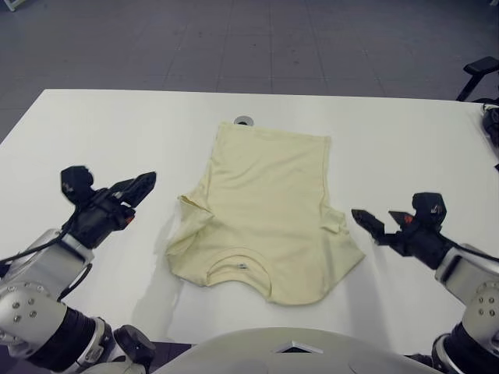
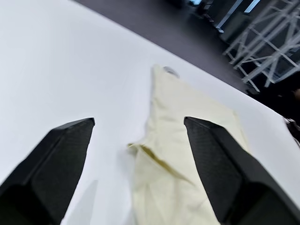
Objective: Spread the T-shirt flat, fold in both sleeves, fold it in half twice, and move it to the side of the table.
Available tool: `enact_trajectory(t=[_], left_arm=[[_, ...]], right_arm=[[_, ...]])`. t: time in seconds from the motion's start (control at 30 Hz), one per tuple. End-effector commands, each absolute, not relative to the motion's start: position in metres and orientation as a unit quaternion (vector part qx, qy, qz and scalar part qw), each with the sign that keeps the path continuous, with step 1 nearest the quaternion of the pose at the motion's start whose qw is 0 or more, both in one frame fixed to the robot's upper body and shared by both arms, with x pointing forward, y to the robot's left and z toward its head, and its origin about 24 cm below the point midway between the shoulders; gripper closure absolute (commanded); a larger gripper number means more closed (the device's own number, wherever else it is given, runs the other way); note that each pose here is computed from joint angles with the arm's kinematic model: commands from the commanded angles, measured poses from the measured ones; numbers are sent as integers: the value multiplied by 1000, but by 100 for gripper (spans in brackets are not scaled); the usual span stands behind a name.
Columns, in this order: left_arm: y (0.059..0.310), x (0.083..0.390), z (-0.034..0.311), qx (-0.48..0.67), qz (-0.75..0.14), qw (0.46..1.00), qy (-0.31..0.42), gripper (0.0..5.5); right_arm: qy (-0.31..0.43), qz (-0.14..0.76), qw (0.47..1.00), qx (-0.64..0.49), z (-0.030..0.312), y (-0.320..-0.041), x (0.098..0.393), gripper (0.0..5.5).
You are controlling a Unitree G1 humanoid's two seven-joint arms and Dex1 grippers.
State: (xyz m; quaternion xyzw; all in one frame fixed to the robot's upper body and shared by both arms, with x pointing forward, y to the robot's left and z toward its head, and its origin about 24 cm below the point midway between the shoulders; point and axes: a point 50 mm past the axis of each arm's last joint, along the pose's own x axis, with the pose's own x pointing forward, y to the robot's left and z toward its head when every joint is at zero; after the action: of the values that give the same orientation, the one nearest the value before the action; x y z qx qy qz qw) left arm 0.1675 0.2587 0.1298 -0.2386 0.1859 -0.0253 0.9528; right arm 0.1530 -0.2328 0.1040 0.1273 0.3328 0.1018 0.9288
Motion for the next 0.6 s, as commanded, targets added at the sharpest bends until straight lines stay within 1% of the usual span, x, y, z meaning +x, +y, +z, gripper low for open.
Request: enact_trajectory(t=[0.03,0.13,0.23,0.27,0.33,0.43,0.5,0.6], left_arm=[[247,142,115,-219,-15,945,243,126],[234,132,118,-167,-66,945,273,72],[216,138,125,-90,-134,947,277,14],[209,140,125,-72,-154,944,282,11],[201,148,120,-33,-170,941,292,11],[203,157,105,12,-154,938,311,11],[203,160,99,35,-147,938,311,47],[195,161,92,42,-175,934,310,107]], right_arm=[[359,86,920,135,97,-237,143,10],[352,46,923,149,94,-239,143,10],[354,30,920,166,89,-235,141,10],[352,29,920,169,89,-233,141,10],[349,30,921,173,89,-229,144,10],[342,36,922,176,90,-225,153,10],[340,39,923,178,90,-223,156,10],[338,42,923,179,91,-220,161,10]])
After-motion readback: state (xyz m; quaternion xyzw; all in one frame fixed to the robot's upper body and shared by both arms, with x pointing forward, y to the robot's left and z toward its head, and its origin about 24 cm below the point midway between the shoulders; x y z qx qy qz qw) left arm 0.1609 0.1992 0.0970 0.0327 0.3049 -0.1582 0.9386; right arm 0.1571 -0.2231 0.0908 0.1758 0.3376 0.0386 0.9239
